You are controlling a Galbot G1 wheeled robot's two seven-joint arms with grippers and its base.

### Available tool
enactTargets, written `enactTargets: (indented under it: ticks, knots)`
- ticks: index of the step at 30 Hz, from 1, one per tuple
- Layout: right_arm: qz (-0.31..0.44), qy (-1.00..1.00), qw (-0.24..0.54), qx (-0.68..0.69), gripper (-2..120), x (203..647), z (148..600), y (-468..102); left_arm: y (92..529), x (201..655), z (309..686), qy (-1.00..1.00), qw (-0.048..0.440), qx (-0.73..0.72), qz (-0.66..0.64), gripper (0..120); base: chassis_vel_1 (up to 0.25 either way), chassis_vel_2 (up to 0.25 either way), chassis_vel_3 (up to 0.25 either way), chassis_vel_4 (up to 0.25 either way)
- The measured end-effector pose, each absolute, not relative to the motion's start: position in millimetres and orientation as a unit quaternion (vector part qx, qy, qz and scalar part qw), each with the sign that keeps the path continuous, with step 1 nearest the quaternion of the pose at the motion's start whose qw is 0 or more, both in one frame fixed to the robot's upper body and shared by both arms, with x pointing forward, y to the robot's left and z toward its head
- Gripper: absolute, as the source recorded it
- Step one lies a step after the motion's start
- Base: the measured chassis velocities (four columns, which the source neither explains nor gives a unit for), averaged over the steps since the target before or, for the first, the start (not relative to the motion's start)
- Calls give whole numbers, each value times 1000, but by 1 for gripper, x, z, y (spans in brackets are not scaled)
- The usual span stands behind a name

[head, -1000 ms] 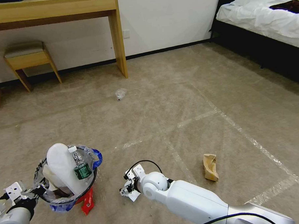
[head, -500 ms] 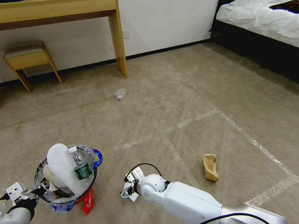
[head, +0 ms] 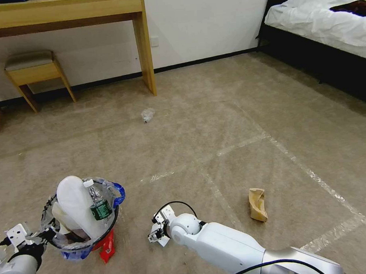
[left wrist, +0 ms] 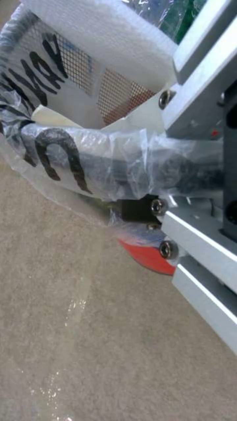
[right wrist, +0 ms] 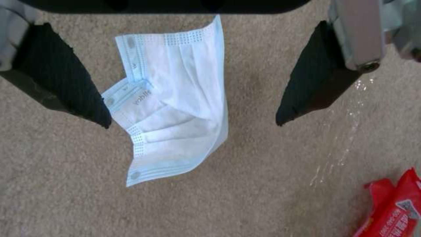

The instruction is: Pick up the trash bin and place the garbage on the floor into it.

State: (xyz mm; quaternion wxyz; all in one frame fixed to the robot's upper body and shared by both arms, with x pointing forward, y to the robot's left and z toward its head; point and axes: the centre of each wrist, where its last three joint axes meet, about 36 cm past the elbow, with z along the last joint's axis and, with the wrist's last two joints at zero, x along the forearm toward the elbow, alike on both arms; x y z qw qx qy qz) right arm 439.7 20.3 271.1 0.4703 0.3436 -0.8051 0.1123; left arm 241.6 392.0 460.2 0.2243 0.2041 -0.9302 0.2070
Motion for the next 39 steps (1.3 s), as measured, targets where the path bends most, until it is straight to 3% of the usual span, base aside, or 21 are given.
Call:
enactTargets:
  ticks: [14,39]
  knots:
    - [125,-807,474,328,79,445,249,17,391,239,462,-931,223,204,205,1,0,0,0,0]
    - [134,-807,467,337,73,437,240,22,388,240,460,-931,223,201,205,1,0,0,0,0]
